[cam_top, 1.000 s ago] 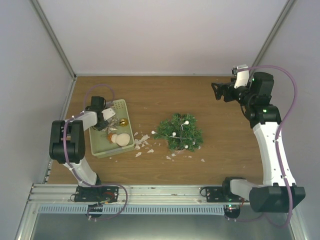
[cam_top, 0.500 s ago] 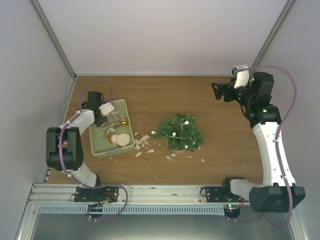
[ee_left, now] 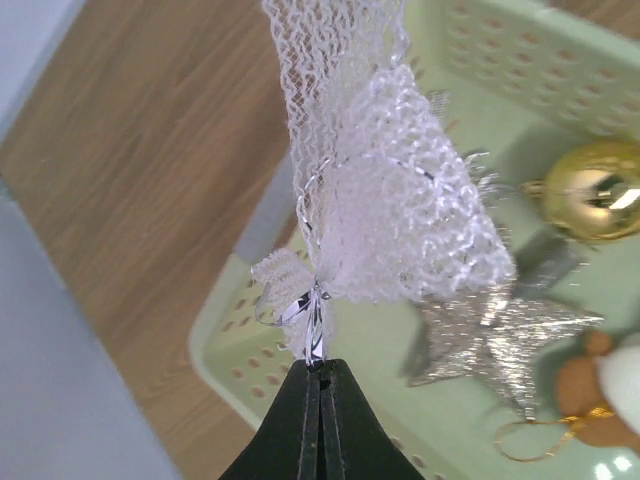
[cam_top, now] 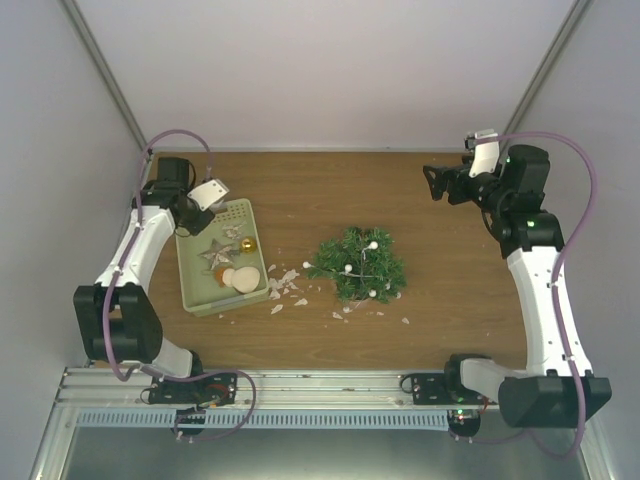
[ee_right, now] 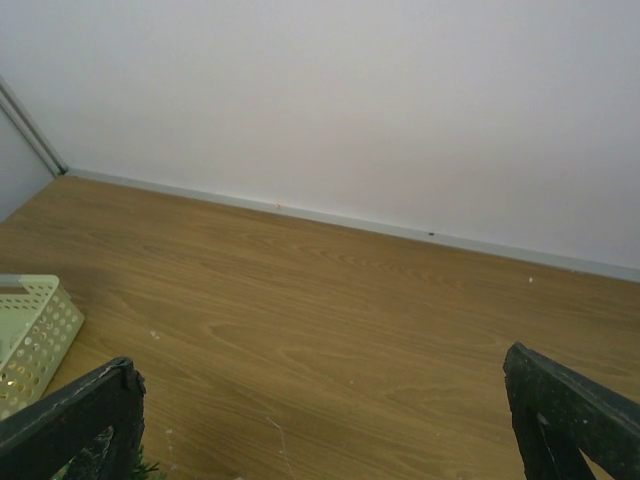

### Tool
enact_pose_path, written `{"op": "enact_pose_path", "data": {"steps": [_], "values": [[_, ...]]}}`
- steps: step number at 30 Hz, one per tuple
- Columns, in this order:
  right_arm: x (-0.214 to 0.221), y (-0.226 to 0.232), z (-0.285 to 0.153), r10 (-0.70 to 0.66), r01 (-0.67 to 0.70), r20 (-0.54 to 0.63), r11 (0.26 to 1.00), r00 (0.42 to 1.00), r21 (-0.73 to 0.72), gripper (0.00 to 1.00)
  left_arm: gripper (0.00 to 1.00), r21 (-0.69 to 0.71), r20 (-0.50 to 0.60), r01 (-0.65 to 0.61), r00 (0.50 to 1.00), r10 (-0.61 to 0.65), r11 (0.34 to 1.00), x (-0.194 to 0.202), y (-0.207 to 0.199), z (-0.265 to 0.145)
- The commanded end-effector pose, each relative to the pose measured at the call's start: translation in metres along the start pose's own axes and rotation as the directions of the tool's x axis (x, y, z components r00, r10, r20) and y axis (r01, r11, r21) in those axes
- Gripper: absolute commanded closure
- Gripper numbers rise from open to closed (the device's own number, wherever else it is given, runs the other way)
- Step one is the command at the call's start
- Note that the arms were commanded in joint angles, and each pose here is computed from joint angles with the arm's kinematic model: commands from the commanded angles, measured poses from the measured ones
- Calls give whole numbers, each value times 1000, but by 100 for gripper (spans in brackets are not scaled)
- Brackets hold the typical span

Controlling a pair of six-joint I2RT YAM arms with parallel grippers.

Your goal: Decorate the small christmas tree

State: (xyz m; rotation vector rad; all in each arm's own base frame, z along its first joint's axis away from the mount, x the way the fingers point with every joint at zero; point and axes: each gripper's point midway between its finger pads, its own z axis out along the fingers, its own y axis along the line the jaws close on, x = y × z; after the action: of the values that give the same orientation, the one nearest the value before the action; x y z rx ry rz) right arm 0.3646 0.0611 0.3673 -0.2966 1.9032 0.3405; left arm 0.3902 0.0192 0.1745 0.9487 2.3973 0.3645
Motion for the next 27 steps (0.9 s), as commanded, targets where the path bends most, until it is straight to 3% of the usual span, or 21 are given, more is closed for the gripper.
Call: {"op": "enact_pose_path", "data": {"steps": [1, 6, 12, 14, 20, 23, 27], "values": [[-7, 4, -7, -10, 11, 30, 1000, 1000, -15, 3, 100, 175, 85, 5, 996, -20, 985, -16, -27, -26], [-9, 17, -11, -4, 6, 31, 997, 1000, -83, 3, 100, 431, 259, -73, 965, -46, 899, -52, -63, -66], [-13, 44, -21, 14, -3, 51, 975, 999, -224, 4, 100, 708, 421, -209, 892, -166, 675, -115, -103, -119], [-16, 58, -28, 9, 11, 65, 954, 998, -298, 5, 100, 735, 461, -253, 867, -190, 629, -133, -109, -134], [-22, 104, -54, -37, 97, 124, 848, 992, -521, 5, 100, 726, 538, -371, 831, -143, 578, -168, -137, -157], [-13, 115, -50, -22, 69, 90, 825, 996, -561, 6, 100, 728, 554, -388, 819, -151, 565, -183, -144, -164], [2, 127, -40, 20, -2, 24, 805, 1000, -594, 8, 100, 697, 620, -441, 766, -168, 565, -202, -149, -184]]}}
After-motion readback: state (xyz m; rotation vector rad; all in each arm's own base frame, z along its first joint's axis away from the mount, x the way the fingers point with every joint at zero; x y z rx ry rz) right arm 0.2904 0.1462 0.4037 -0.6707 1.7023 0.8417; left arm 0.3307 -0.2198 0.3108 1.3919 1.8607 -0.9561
